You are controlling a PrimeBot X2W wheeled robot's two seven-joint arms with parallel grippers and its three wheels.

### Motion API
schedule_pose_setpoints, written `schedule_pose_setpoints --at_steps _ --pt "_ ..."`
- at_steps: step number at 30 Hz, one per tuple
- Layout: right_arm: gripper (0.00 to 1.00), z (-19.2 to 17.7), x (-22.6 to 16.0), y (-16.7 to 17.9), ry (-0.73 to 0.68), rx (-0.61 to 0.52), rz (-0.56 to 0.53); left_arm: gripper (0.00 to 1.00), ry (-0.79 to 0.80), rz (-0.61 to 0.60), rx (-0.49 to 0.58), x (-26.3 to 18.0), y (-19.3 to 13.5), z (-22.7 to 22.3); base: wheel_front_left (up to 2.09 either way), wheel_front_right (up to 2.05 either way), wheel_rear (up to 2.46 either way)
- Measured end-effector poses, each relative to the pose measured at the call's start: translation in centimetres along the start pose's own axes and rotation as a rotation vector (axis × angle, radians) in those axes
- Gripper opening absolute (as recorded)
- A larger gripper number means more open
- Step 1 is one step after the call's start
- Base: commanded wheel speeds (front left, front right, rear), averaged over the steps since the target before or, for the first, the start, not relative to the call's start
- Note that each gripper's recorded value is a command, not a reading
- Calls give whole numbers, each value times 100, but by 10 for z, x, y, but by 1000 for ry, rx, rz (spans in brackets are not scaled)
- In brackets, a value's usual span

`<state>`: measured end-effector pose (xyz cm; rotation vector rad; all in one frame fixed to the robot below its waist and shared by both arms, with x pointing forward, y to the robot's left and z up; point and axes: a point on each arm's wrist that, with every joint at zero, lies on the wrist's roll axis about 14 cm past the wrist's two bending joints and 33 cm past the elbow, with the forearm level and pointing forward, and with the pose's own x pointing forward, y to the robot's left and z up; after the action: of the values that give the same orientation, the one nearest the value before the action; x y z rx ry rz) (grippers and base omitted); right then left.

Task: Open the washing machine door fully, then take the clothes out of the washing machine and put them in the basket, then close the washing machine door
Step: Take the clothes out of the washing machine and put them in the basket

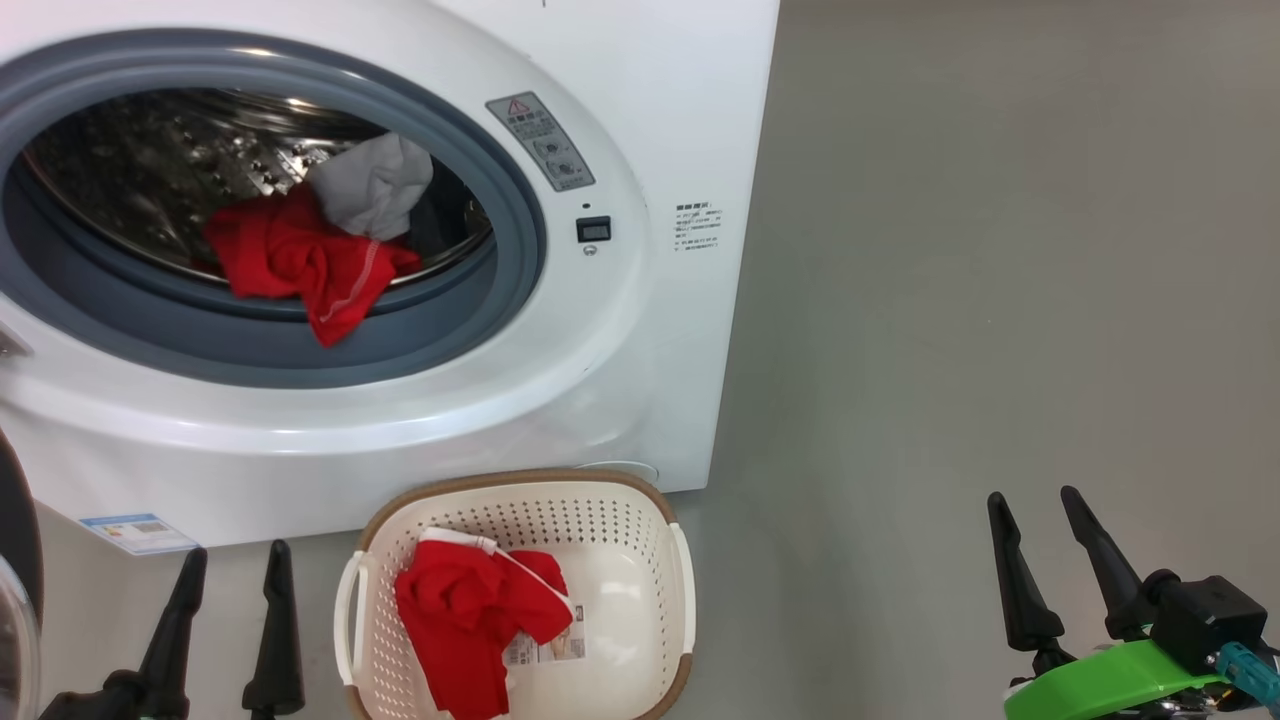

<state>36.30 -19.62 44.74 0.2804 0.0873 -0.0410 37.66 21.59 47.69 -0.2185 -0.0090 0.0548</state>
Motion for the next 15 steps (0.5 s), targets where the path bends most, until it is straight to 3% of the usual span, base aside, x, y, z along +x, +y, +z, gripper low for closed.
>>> schedule_pose_setpoints --at_steps 15 --pt "100 -3 4 3 8 1 8 100 12 -13 6 0 -6 -4 0 0 0"
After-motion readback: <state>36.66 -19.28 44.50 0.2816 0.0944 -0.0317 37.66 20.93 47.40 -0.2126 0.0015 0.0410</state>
